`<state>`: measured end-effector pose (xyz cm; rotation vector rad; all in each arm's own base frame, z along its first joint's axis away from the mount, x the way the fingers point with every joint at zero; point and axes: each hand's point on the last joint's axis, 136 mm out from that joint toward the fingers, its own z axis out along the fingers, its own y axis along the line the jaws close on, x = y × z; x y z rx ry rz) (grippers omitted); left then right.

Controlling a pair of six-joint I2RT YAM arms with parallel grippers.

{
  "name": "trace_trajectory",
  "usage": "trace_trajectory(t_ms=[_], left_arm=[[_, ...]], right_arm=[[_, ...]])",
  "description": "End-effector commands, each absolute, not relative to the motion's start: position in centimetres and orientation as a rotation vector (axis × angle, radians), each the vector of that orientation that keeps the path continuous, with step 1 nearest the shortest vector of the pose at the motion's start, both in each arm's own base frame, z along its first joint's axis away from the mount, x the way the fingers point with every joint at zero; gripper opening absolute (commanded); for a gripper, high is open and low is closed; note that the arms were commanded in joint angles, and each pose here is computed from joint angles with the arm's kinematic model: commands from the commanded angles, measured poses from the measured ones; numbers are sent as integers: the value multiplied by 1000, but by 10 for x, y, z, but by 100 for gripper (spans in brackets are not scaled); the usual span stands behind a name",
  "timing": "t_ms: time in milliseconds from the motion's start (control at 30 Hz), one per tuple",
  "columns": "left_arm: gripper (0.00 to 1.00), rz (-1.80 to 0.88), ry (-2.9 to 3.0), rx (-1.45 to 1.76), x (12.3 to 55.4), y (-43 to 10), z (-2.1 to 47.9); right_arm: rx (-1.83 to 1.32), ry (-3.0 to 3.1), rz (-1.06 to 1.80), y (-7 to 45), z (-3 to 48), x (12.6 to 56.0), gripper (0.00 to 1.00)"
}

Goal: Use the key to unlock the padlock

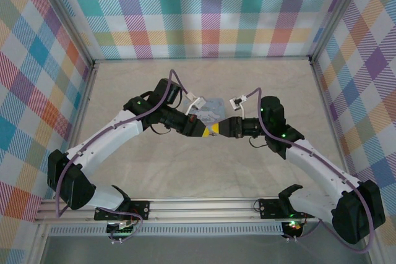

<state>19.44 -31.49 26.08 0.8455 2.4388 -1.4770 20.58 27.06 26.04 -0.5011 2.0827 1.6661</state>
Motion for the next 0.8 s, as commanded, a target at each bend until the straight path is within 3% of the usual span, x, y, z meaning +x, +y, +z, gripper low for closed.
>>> trace_trajectory(t_ms=[0,467,767], left_arm=[[0,-1497,2366,878,192,-316,278],[0,-1492,2353,859,198,-317,281],[0,-1508,2348,860,198,-318,282]], right_arm=[[-593,2035,1698,273,270,195,37],[-654,2066,1700,273,266,183,35],[-679,2053,1681,271,268,180,15]])
